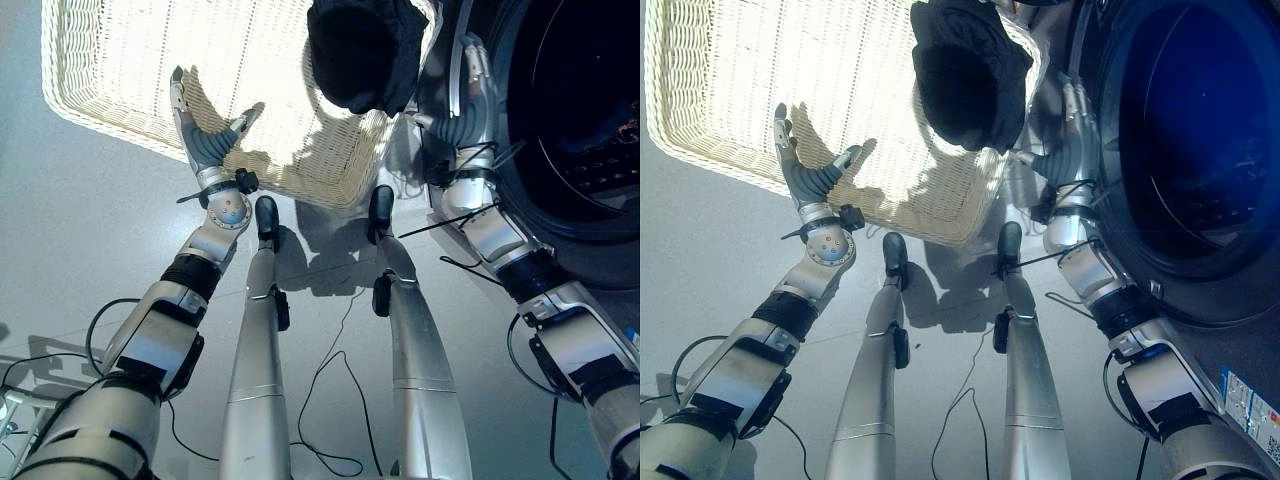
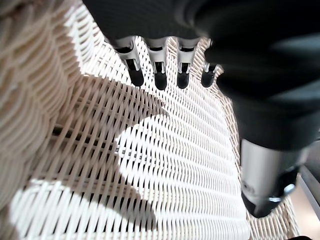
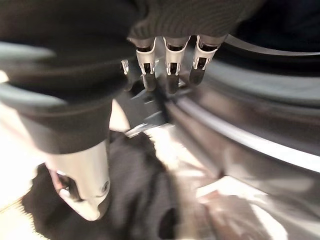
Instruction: Put the clothes into the washing machine.
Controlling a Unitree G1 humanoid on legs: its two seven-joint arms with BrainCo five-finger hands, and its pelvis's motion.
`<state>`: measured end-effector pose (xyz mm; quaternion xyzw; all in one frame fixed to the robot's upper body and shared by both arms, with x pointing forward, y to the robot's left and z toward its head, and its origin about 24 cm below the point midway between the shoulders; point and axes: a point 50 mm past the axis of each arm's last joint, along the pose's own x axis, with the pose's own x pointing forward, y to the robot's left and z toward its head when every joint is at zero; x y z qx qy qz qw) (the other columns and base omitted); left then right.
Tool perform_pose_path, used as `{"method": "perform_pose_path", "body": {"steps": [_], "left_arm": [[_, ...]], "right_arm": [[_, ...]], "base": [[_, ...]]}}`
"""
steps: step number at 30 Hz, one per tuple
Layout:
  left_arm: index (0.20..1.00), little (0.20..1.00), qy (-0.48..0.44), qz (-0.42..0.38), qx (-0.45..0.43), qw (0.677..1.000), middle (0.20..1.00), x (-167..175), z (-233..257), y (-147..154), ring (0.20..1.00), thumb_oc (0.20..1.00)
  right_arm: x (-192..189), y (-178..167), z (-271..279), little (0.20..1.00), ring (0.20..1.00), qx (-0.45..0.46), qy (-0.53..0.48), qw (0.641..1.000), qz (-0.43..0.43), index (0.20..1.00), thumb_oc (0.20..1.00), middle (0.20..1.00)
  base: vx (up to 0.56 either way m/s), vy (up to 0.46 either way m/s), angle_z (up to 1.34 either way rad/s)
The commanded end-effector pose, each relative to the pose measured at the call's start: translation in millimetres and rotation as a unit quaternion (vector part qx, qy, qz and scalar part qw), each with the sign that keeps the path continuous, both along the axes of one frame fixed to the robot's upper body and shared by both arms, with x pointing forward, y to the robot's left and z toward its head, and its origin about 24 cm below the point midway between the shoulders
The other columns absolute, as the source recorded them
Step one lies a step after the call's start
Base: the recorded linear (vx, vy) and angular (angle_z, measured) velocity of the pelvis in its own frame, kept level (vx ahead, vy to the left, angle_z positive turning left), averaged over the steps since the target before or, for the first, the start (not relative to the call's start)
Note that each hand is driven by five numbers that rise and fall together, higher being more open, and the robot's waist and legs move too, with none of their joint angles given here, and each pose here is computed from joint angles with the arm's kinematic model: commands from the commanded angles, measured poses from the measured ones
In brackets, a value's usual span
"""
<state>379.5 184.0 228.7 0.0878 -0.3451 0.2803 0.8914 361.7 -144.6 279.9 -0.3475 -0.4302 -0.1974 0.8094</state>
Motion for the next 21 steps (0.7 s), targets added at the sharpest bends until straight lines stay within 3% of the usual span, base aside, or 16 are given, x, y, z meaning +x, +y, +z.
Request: {"method": "perform_pose_path", "body": {"steps": [1,14,21], "left_arm": [[1.000,1.000,-0.024,0.006,-0.049,0.998,1.000,-1,4,4,1.000,1.000],[1.000,1.000,-0.020,-0.021,-0.036,0.999,1.000,5,13,-7,1.000,1.000],[1.000,1.000,-0.022,-0.038,-0.026,0.999,1.000,7,19,-14,1.000,1.000]], "right_arm": [[-9,18,12,1.000,1.000,-0.046,-0.047,0.998,0.018,1.000,1.000,1.000],[11,29,43,1.000,1.000,-0.083,-0.042,0.994,-0.051,1.000,1.000,1.000],[35,6,43,1.000,1.000,-0.077,0.050,0.984,-0.155,1.000,1.000,1.000]], "base": [[0.00,-0.009,0.04],[0.00,-0.012,0.04],[0.01,-0.008,0.04]]}}
